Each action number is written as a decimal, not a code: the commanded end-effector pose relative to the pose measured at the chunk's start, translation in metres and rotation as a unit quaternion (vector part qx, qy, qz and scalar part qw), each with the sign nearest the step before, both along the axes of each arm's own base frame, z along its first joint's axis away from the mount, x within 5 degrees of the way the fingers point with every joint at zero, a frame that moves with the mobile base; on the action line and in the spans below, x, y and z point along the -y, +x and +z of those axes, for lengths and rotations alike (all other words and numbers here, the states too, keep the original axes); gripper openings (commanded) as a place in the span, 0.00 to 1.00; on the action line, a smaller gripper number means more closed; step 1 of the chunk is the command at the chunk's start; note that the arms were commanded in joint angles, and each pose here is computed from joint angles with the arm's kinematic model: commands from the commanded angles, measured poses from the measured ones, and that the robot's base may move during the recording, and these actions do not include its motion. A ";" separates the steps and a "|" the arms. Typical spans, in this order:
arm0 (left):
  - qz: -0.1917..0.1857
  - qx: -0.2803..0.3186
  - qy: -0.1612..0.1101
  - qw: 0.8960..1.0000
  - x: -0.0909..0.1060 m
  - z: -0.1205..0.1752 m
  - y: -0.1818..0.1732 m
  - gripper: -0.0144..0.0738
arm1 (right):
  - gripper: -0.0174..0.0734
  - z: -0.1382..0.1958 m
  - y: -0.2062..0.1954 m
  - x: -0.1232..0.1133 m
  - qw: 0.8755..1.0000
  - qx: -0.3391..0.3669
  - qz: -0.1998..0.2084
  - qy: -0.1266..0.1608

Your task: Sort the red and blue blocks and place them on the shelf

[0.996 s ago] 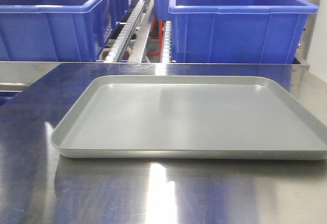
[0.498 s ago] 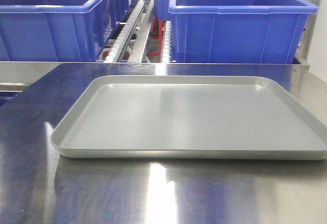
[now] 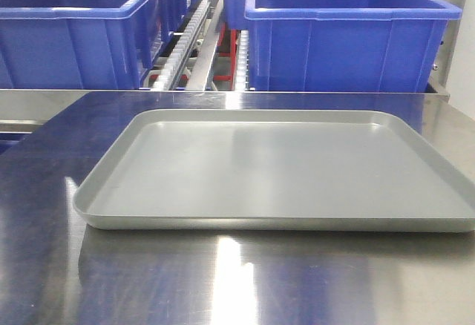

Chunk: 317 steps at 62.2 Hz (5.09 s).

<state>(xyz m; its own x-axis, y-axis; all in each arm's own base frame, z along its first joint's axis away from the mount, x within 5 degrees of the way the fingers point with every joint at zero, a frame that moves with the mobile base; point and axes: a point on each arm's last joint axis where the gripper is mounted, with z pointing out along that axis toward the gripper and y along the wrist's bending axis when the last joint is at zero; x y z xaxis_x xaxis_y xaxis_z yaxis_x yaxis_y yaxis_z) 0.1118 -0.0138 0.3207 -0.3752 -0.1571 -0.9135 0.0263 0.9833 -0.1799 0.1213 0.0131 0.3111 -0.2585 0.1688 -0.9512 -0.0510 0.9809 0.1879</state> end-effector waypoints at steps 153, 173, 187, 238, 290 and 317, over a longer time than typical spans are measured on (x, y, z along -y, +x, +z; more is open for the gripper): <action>-0.005 0.057 -0.010 0.998 0.001 0.017 0.001 0.32 | 0.25 0.019 0.000 0.000 0.998 0.062 0.002 -0.003; -0.005 0.057 -0.010 0.998 0.001 0.017 0.001 0.32 | 0.25 0.019 0.000 0.000 0.998 0.062 0.002 -0.003; -0.005 0.057 -0.010 0.998 0.001 0.017 0.001 0.32 | 0.25 0.019 0.000 0.000 0.998 0.062 0.002 -0.003; -0.005 0.057 -0.010 0.998 0.001 0.017 0.001 0.32 | 0.25 0.019 0.000 0.000 0.998 0.062 0.002 -0.003; -0.005 0.057 -0.010 0.998 0.001 0.017 0.001 0.32 | 0.25 0.019 0.000 0.000 0.998 0.062 0.002 -0.003; -0.005 0.057 -0.010 0.998 0.001 0.017 0.001 0.32 | 0.25 0.019 0.000 0.000 0.998 0.062 0.002 -0.003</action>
